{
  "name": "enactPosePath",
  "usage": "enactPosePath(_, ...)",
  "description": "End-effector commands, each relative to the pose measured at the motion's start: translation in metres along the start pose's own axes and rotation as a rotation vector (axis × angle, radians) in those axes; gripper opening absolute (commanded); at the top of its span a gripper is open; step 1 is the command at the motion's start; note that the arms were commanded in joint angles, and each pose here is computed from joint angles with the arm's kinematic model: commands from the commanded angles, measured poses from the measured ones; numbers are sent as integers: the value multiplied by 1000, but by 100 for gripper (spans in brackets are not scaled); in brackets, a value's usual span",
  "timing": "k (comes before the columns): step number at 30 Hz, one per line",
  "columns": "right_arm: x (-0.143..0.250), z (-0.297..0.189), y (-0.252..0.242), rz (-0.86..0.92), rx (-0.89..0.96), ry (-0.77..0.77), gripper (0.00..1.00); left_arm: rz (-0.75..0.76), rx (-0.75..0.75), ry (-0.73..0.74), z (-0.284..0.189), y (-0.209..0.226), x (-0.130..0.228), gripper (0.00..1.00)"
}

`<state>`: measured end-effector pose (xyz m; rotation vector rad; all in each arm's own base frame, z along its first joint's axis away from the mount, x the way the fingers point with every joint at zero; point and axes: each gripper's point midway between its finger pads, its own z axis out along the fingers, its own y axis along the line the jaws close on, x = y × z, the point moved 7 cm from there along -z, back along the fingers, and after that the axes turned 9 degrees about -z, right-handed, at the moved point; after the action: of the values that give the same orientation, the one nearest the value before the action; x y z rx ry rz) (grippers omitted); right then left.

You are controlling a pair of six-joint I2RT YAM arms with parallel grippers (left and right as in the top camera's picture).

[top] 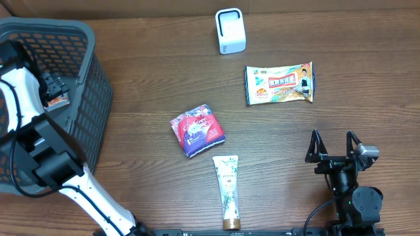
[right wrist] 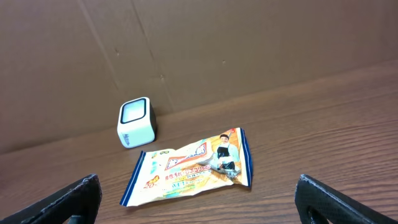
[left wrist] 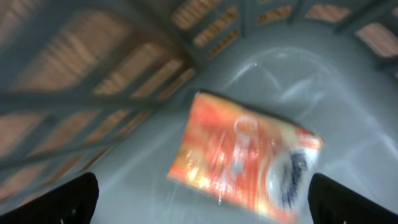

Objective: Scan the item barcode
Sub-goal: 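Reach the left gripper into the basket and grasp the orange Kleenex pack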

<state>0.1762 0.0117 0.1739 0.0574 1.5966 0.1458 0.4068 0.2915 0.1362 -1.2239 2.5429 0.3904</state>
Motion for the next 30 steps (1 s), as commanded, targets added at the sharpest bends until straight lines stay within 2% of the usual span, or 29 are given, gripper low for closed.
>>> enactPosePath(1,2,0,-1,8,4,-5,100,34,-13,11,18,-9,5,100)
enactPosePath(10,2,0,-1,8,4,-5,100,3,27,-47,26,-23,-2,100)
enactPosePath(14,2,0,-1,8,4,-5,100,-9,74,-25,29,-28,2,100)
enactPosePath(20,2,0,-1,8,4,-5,100,-95,54,36,44,-25,22,100)
enactPosePath(30,2,0,-1,8,4,-5,100,-95,24,61,51,-22,32,100)
